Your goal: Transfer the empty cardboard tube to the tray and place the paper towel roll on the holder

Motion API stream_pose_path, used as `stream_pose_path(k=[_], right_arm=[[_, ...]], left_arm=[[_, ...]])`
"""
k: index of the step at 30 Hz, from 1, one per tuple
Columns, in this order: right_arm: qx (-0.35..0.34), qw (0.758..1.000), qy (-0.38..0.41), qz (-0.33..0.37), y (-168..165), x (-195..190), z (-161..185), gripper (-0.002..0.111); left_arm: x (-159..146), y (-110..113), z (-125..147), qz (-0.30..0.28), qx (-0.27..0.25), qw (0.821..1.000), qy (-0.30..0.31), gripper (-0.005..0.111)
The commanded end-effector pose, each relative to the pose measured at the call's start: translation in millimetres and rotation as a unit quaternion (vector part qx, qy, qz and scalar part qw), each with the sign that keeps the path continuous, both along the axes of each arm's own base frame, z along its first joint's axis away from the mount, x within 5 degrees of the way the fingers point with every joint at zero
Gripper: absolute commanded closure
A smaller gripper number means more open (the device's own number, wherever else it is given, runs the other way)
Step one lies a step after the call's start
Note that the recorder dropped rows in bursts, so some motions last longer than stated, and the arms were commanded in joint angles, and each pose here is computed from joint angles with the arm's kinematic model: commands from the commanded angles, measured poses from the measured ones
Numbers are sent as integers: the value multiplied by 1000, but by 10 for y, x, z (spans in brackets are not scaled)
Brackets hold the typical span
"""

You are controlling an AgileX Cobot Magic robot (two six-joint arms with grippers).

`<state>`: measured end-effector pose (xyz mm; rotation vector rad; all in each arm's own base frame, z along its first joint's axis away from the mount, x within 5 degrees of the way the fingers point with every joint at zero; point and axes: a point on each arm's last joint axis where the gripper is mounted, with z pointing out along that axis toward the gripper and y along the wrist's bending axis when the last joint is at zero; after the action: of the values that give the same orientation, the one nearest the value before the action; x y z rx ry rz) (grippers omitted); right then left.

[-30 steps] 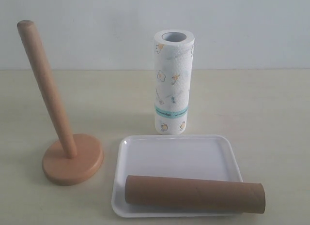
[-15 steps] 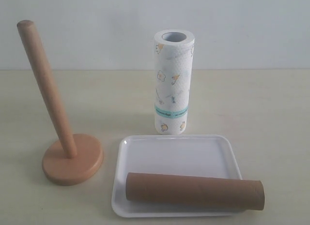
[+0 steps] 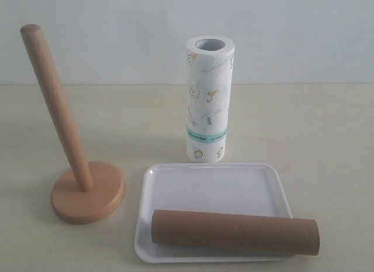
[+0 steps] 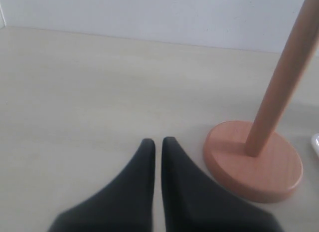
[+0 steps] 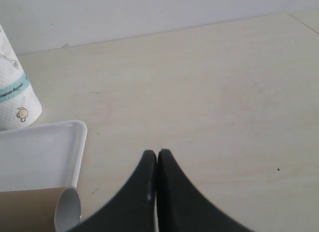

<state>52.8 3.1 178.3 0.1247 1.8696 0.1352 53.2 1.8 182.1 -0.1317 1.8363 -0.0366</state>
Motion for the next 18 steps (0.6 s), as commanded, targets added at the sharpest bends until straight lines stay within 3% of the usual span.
stream_pose_path(k=[1, 13, 18], right_arm=[[-4, 1000, -5, -3, -5, -2, 10, 108], [-16, 990, -141, -15, -30, 37, 254, 108], [-16, 965, -261, -27, -49, 13, 476, 108]], left_arm=[[-1, -2, -13, -1, -4, 1000, 1, 103], [-1, -2, -13, -1, -4, 1000, 1, 103], [-1, -2, -13, -1, -4, 1000, 1, 103]])
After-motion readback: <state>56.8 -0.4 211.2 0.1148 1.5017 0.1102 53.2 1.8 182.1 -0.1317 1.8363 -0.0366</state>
